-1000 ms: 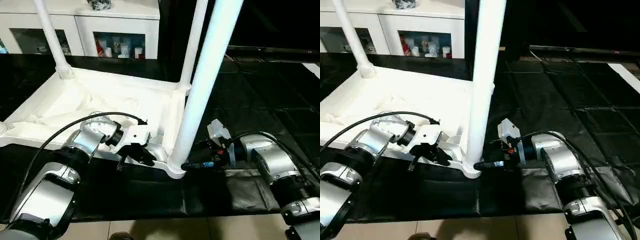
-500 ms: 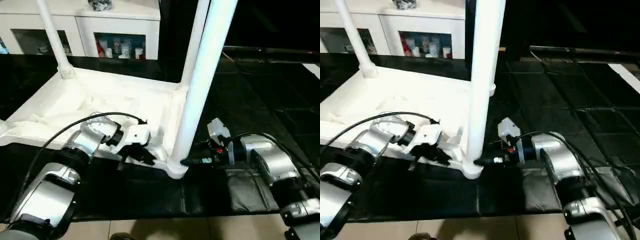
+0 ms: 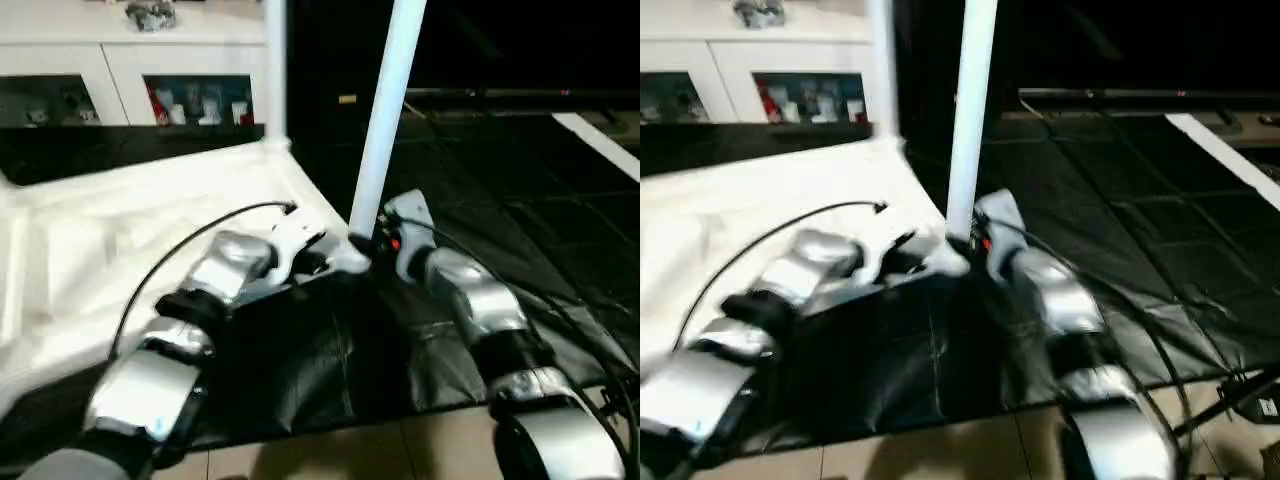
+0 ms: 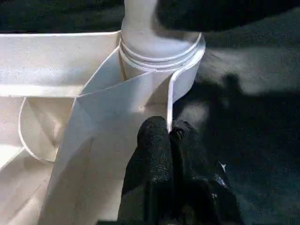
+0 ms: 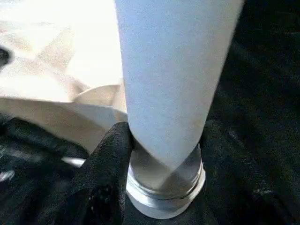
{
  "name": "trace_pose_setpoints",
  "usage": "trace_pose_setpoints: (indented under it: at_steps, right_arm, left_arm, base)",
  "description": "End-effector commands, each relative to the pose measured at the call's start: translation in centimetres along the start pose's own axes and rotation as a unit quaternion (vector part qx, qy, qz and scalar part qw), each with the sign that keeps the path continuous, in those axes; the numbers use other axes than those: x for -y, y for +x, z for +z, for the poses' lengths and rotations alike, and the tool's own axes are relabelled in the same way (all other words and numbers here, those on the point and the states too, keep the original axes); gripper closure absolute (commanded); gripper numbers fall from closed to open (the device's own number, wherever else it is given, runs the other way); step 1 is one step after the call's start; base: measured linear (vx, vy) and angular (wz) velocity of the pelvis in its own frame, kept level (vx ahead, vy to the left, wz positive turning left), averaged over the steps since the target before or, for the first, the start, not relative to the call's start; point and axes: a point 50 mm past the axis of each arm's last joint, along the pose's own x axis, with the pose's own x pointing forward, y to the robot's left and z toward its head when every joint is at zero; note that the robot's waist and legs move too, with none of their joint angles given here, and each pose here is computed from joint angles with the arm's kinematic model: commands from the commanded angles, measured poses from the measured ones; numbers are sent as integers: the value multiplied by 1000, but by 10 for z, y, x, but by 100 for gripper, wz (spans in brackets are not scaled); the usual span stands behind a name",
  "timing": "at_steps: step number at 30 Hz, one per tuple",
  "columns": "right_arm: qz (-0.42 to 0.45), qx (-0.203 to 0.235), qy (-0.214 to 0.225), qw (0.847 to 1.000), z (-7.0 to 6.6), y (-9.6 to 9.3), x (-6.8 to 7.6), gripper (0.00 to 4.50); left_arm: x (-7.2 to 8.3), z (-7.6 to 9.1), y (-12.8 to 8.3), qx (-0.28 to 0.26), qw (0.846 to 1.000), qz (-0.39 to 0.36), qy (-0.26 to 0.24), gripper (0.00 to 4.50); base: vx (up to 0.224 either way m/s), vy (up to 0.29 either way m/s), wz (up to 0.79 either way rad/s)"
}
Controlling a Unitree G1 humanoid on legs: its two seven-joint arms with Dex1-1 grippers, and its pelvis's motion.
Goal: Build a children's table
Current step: Rotate leg to tighten
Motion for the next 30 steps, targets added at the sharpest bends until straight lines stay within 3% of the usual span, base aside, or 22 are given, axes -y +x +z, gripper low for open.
trace_pose_setpoints:
  at_steps: [1, 3, 5, 6, 9, 12, 15, 17, 21, 26, 30]
  right_arm:
    - [91, 7, 12, 996, 4, 19, -45, 225]
    - [110, 14, 0, 994, 4, 17, -45, 190]
    - [118, 15, -6, 993, 3, 15, -44, 188]
    - [119, 15, -6, 993, 2, 14, -43, 161]
    - [133, 17, -10, 991, -2, 7, -34, 139]
    - [185, 10, -35, 982, -8, -11, -19, 102]
    - [224, 16, -50, 973, -7, -26, -9, 92]
    - [249, 16, -54, 967, -5, -34, -4, 63]
    - [309, -7, -89, 947, -6, -51, 4, 55]
    - [395, -34, -96, 913, -8, -63, 2, 55]
    - [422, -43, -93, 901, -9, -64, -1, 80]
  left_arm:
    - [20, 28, 18, 46, 999, -27, 6, 450]
    - [16, 27, 14, 43, 998, -27, 25, 450]
    - [15, 25, 12, 42, 998, -29, 33, 450]
    - [14, 24, 11, 41, 998, -31, 37, 450]
    - [8, 18, 3, 31, 997, -39, 60, 450]
    - [2, 8, -10, 17, 991, -78, 109, 450]
    - [-2, 0, -22, 4, 984, -114, 138, 450]
    - [-4, -4, -29, -7, 979, -141, 149, 450]
    - [-1, -9, -43, -7, 955, -219, 199, 450]
    - [3, -15, -52, -29, 931, -283, 227, 450]
    - [7, -18, -55, -39, 918, -313, 241, 450]
  base:
    - [0, 0, 0]
    - [0, 0, 0]
    - [0, 0, 0]
    - [0, 0, 0]
    - [0, 0, 0]
    - [0, 0, 0]
    - [0, 0, 0]
    - [0, 0, 0]
    - [0, 0, 0]
    - [0, 0, 0]
    - [0, 0, 0]
